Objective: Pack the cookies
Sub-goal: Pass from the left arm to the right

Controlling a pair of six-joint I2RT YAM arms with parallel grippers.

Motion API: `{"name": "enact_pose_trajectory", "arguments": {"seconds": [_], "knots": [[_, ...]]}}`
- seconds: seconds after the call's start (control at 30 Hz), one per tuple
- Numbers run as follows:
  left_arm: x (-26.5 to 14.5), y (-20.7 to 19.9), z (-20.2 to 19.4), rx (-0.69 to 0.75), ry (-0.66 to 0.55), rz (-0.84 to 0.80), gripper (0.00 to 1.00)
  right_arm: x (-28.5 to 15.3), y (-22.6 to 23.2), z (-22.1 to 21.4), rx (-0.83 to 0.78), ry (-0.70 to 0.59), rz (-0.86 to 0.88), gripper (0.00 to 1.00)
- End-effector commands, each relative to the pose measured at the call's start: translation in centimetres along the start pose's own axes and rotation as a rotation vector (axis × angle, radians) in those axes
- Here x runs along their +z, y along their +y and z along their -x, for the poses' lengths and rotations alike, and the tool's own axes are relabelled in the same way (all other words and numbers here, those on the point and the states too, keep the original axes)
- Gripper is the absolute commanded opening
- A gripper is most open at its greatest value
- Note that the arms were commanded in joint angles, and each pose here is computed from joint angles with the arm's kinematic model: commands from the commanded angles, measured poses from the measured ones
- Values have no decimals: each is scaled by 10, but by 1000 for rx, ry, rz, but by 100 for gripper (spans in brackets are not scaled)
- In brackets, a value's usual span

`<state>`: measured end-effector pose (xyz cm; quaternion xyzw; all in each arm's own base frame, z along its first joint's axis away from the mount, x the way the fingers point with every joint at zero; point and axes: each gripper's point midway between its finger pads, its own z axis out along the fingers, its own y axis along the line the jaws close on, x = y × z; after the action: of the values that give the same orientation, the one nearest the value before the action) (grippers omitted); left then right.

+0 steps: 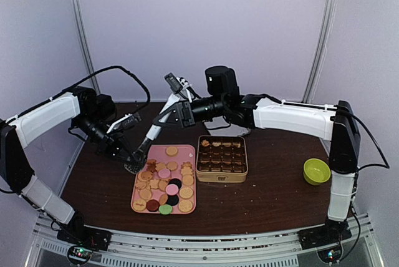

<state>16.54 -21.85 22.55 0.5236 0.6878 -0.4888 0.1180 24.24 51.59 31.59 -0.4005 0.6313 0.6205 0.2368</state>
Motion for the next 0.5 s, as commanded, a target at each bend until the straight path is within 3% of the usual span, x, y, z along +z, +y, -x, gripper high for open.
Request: {"name": "enact_pose_trajectory", "arguments": {"seconds": [0.0,0.47], "knots": [[-6,-10,10,51,-22,-11,0,6,14,11,-27,-10,56,45],[-4,-7,7,50,0,-11,0,-8,20,22,-69,-13,16,34]]}}
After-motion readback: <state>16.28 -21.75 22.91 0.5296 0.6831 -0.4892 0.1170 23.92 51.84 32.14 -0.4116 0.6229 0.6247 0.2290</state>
